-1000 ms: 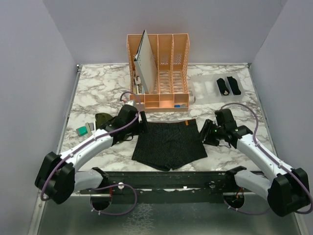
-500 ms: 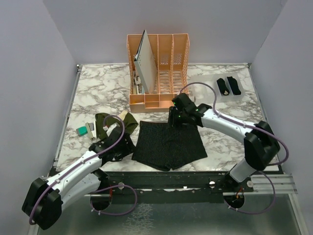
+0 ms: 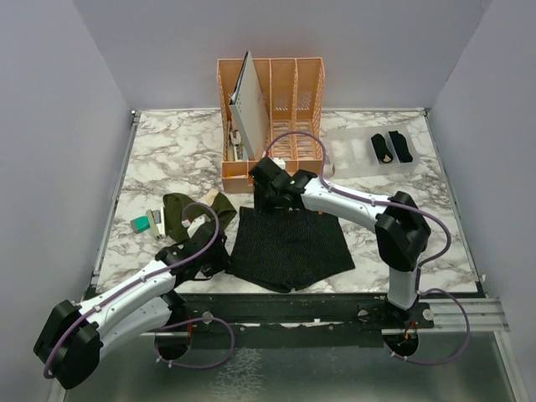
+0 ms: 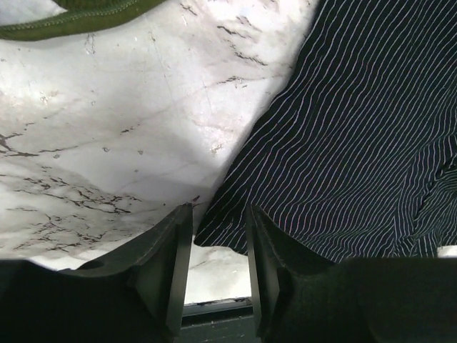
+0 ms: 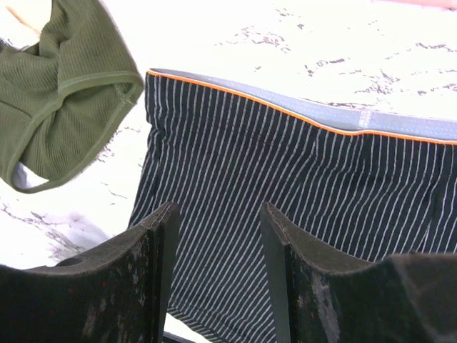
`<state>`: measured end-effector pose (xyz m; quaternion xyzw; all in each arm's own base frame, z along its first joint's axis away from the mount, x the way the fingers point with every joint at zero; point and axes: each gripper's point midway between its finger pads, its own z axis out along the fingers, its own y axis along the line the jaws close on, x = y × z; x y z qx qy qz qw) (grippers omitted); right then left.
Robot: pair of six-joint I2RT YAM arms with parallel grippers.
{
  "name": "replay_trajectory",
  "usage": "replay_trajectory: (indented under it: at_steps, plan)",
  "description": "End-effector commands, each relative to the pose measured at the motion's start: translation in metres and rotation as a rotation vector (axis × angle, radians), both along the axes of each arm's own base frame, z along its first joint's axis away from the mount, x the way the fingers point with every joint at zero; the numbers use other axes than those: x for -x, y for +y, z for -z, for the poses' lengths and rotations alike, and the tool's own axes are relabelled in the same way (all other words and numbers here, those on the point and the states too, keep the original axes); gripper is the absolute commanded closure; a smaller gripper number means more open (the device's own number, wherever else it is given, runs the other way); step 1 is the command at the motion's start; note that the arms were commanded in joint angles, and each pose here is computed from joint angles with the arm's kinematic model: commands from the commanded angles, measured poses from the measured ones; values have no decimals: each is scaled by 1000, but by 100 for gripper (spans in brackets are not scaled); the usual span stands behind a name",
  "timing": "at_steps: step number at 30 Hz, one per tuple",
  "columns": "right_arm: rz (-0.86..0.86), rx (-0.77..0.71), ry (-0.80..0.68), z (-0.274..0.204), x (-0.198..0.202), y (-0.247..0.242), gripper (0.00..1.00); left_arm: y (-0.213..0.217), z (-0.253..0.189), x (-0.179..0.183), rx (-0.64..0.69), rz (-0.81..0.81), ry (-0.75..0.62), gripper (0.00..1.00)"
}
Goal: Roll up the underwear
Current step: Flatten out the underwear at the center of the board.
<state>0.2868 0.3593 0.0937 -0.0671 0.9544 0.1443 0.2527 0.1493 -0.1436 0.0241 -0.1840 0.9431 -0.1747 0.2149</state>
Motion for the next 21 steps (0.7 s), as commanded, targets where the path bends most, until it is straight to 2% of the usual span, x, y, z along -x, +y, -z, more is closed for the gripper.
replay_trajectory:
  at_steps: [1, 5, 12, 15, 17, 21]
  plan:
    - [8, 117, -35, 6, -2, 2, 47, 10, 18, 21, -13, -29, 61, 59]
    - [-2, 139, -33, 14, -1, 13, 48, 8, 15, 22, 8, -27, 45, 70]
    - [-34, 148, -34, 20, 1, 33, 48, 7, 17, 25, -13, -7, 60, 81]
    - [-48, 149, -26, 23, 2, 39, 48, 8, 17, 24, -16, -14, 52, 88]
    - [-55, 145, -21, 26, 3, 43, 47, 8, 15, 22, -10, -16, 40, 96]
    - [-51, 133, -29, 28, 0, 53, 47, 6, 9, 19, 3, -15, 17, 98]
